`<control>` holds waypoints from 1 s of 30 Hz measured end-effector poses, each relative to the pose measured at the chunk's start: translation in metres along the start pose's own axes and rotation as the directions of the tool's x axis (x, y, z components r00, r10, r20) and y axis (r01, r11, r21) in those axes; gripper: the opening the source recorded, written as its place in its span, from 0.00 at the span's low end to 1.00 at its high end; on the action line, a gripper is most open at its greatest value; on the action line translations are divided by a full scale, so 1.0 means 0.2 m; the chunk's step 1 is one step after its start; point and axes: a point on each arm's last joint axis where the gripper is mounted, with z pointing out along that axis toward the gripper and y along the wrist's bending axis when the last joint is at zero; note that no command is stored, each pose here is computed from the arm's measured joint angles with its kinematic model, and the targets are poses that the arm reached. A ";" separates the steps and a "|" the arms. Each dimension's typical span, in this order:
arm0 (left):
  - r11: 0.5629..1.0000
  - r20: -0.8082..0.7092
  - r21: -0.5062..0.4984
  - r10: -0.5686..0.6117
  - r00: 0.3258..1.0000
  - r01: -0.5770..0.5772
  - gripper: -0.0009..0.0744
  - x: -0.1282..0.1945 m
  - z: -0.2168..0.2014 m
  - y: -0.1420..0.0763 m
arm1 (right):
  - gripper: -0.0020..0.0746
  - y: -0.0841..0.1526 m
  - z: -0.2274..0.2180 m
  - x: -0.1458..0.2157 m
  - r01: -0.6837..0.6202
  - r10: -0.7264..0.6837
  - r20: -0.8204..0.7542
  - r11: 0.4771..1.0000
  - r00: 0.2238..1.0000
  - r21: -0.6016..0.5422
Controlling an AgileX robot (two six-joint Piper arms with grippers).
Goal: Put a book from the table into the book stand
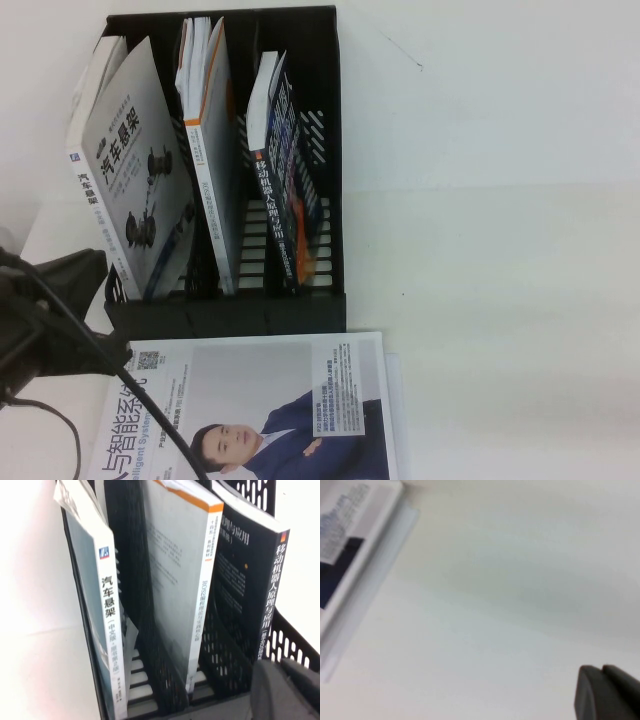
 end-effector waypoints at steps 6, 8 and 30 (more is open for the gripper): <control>1.000 0.003 0.001 0.002 1.000 -0.002 0.01 0.00 0.00 0.00 | 0.02 -0.03 0.00 0.05 -0.027 0.033 -0.102 0.998 0.994 0.065; 1.000 0.003 0.001 0.002 1.000 -0.002 0.01 0.00 0.00 0.00 | 0.02 -0.03 0.00 0.06 -0.028 0.037 -0.119 0.997 0.992 0.077; 0.987 0.217 -0.159 0.039 0.975 -0.004 0.01 0.28 -0.37 0.12 | 0.02 -0.04 -0.01 0.06 -0.026 0.038 -0.136 0.996 0.990 0.088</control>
